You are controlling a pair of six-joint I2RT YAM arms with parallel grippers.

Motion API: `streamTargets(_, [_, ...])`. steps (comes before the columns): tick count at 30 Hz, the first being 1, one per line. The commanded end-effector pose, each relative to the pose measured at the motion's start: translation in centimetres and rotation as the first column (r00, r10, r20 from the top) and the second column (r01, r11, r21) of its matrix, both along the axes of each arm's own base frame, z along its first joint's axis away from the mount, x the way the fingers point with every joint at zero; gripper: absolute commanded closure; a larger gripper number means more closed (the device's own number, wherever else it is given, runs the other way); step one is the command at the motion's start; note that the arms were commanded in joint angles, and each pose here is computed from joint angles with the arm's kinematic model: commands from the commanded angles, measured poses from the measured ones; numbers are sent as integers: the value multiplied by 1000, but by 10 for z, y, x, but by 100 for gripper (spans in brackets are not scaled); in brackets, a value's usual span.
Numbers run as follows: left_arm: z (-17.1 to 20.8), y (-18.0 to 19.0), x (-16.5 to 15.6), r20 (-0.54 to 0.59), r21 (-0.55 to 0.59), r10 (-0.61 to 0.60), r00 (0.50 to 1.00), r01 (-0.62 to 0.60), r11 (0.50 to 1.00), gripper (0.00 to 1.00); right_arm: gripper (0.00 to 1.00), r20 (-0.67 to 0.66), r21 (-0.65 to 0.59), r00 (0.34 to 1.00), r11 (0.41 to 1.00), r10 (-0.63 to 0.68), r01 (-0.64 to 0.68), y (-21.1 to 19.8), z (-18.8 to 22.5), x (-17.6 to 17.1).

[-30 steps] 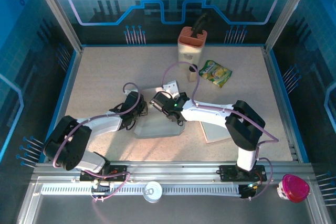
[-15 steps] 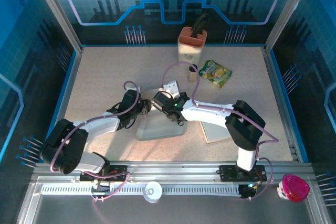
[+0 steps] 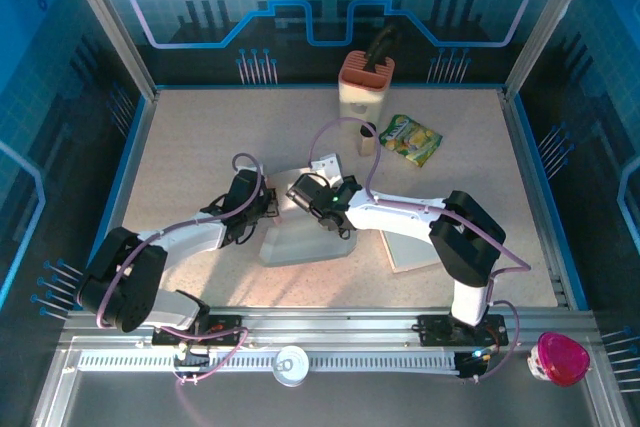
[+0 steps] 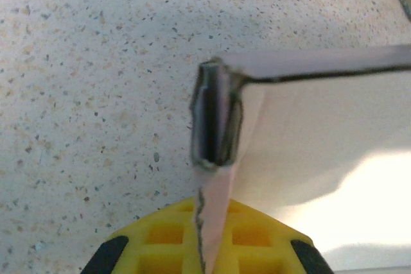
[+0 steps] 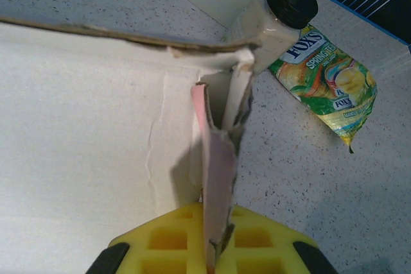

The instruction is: Fold the paper box

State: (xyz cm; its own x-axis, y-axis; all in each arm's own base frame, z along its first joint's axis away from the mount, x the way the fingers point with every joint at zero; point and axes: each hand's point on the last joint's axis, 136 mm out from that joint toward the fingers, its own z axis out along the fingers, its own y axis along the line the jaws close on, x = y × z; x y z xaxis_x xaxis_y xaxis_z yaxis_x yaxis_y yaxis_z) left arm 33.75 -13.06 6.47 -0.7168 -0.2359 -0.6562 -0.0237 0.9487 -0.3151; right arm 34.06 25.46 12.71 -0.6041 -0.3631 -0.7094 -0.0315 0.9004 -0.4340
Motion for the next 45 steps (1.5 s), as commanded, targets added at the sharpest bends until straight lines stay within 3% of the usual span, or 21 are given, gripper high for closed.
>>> streamTargets(1, [-3,4,-3,-15,41,11,1000,-10,999,99,100,-14,-41,1000,999,-21,20,-8,-4,0])
streamTargets(3, [2,1,-3,-1,40,5,1000,-5,999,82,100,-17,-44,999,999,-29,29,-8,-5,0])
streamTargets(8, [14,-1,-7,7,25,17,1000,-17,1000,60,100,-21,-66,997,995,-71,69,-14,-8,0])
streamTargets(13, [35,1,-16,26,-38,46,999,-45,998,50,100,-26,-68,994,992,-109,107,-20,-11,0])
streamTargets(24, [74,20,-45,-50,-106,169,984,-174,979,55,100,-106,18,981,986,-166,168,-32,-29,4])
streamTargets(31, [101,24,-58,-55,-120,164,985,-170,978,55,100,-298,38,920,960,-255,278,-45,-58,0])
streamTargets(39, [129,25,-69,-34,-144,143,989,-146,979,56,100,-433,114,819,878,-377,465,-55,-67,-15])
streamTargets(45, [133,21,-79,-59,-155,100,993,-108,982,57,100,-563,203,692,736,-452,646,-56,-82,-30])
